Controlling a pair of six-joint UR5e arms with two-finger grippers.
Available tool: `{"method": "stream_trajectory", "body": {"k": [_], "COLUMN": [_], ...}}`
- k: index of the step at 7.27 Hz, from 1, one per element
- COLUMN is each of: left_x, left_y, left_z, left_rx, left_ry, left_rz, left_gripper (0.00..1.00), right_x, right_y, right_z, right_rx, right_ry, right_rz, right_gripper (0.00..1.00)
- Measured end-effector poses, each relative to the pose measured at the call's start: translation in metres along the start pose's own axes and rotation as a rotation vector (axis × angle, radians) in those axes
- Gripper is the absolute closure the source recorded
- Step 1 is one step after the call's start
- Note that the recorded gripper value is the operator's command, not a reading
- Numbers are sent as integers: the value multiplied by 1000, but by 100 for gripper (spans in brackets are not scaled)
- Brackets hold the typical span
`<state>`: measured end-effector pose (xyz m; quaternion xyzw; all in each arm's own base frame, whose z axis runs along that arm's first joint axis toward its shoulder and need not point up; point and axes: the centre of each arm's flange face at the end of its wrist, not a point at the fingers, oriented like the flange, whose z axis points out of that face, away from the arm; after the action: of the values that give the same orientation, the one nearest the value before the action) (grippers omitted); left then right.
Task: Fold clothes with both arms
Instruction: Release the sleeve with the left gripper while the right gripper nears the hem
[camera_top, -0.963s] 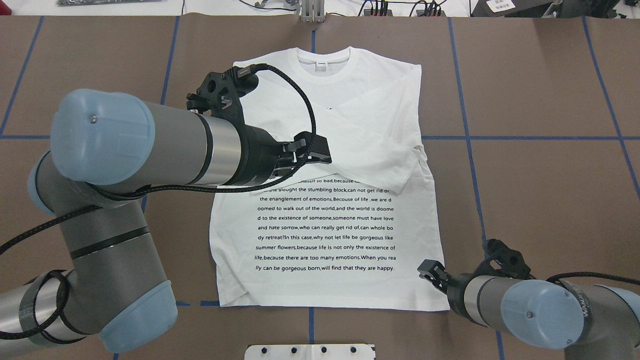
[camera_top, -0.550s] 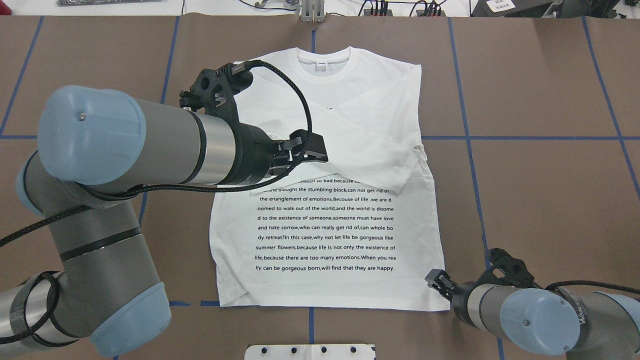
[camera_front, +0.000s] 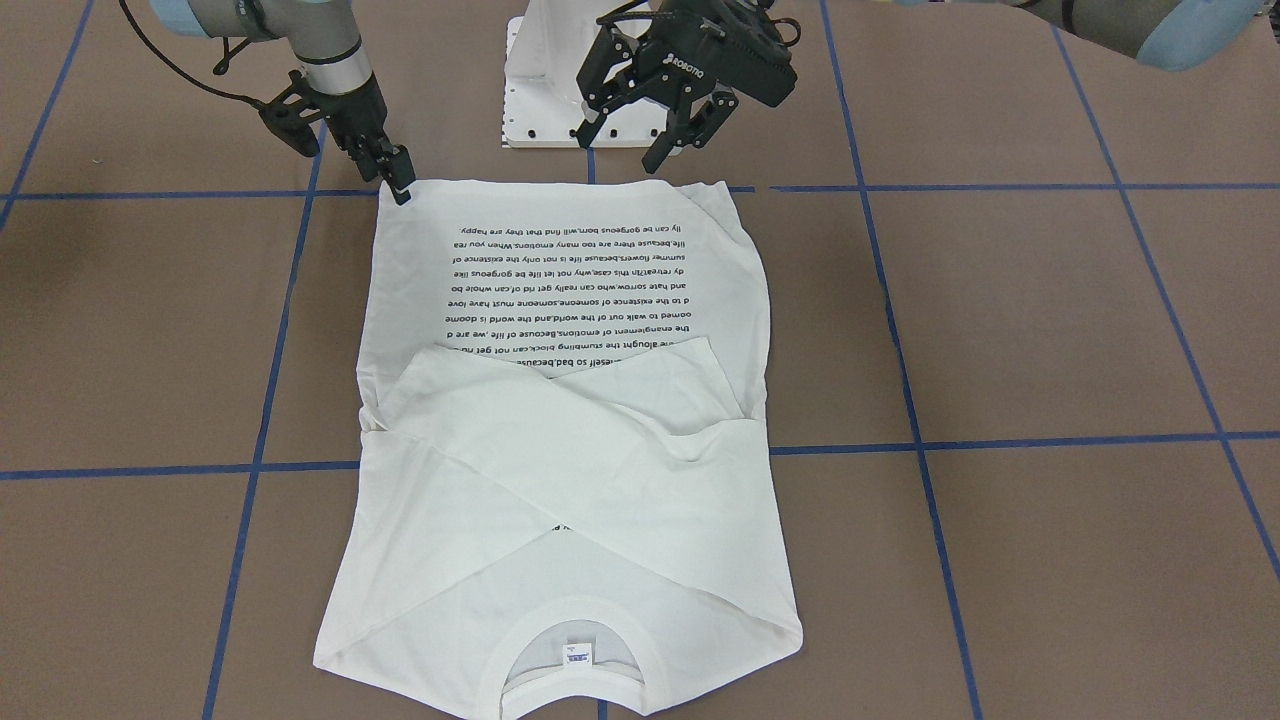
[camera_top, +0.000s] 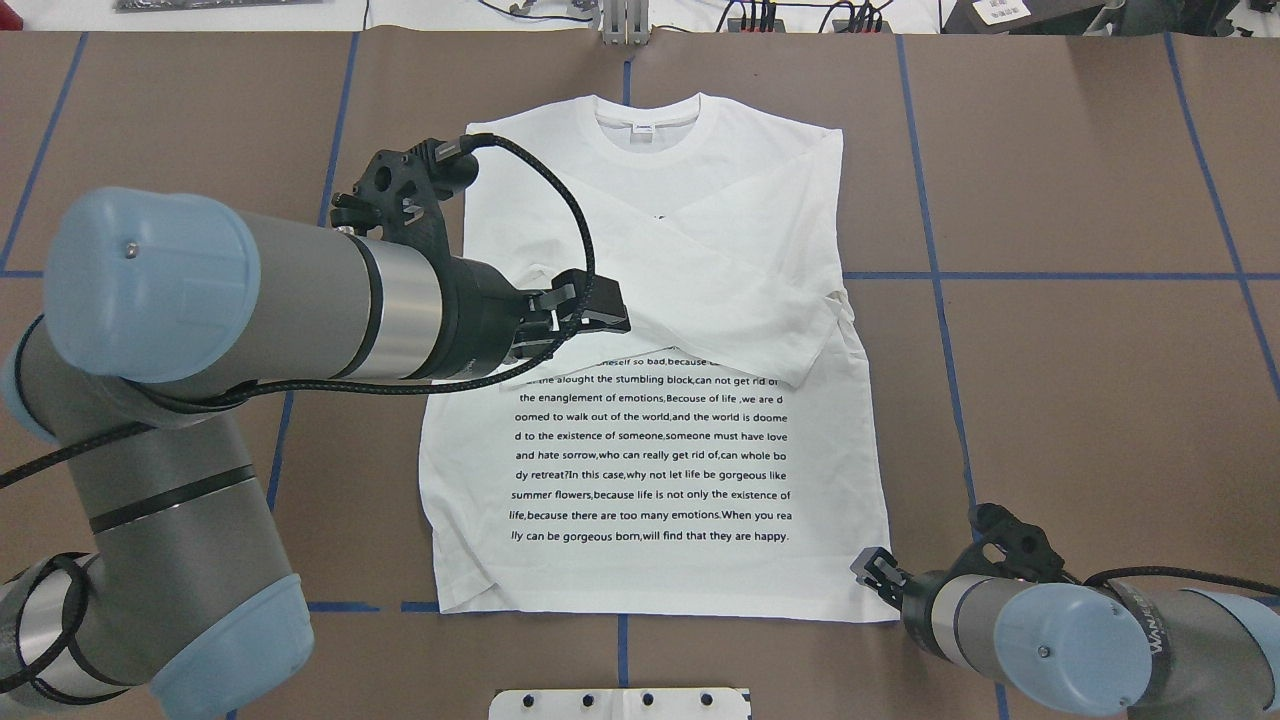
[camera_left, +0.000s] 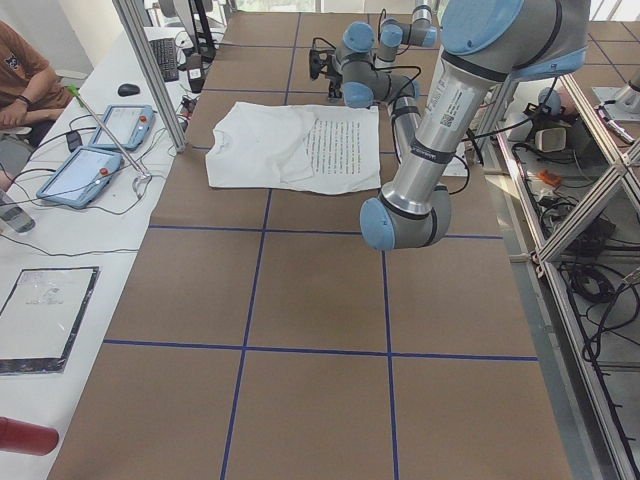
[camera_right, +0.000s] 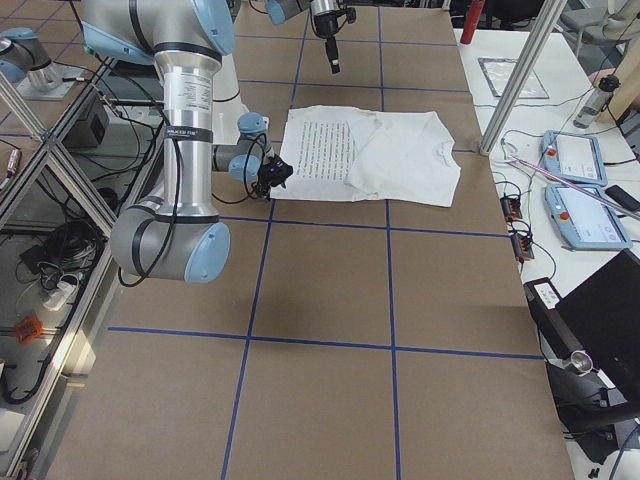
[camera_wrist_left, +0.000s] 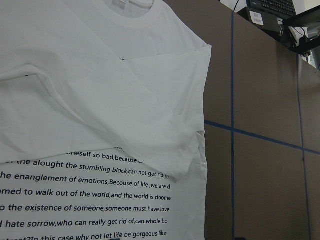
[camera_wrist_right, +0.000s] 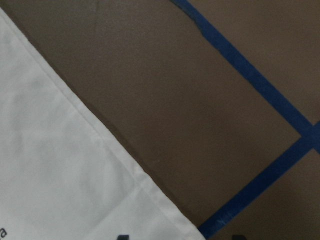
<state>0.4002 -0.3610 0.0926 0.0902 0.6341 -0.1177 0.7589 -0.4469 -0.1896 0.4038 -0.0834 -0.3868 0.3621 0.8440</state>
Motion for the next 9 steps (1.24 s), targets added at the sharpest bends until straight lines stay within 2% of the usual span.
{"method": "stream_trajectory", "body": {"k": [1, 2, 3, 4, 8, 9], "left_x": [-1, -2, -3, -4, -9, -19], "left_y": [0, 0, 1, 1, 1, 4], "left_z": [-1, -2, -2, -2, -1, 3], "left_rx": [0, 0, 0, 0, -4, -13], "left_ry": [0, -1, -2, -3, -14, -33], "left_rz": [0, 0, 0, -1, -8, -34], "left_gripper": [19, 19, 19, 19, 19, 19], "right_x": [0, 1, 2, 2, -1, -1], "right_y": [2, 3, 4, 5, 6, 6], "right_z": [0, 1, 1, 1, -5, -11], "right_rx": [-3, -6, -7, -8, -19, -33], "right_ry": [2, 3, 4, 4, -2, -3], "right_rz": [-2, -5, -5, -5, -5, -3], "right_gripper": [41, 56, 83, 100, 100, 100]}}
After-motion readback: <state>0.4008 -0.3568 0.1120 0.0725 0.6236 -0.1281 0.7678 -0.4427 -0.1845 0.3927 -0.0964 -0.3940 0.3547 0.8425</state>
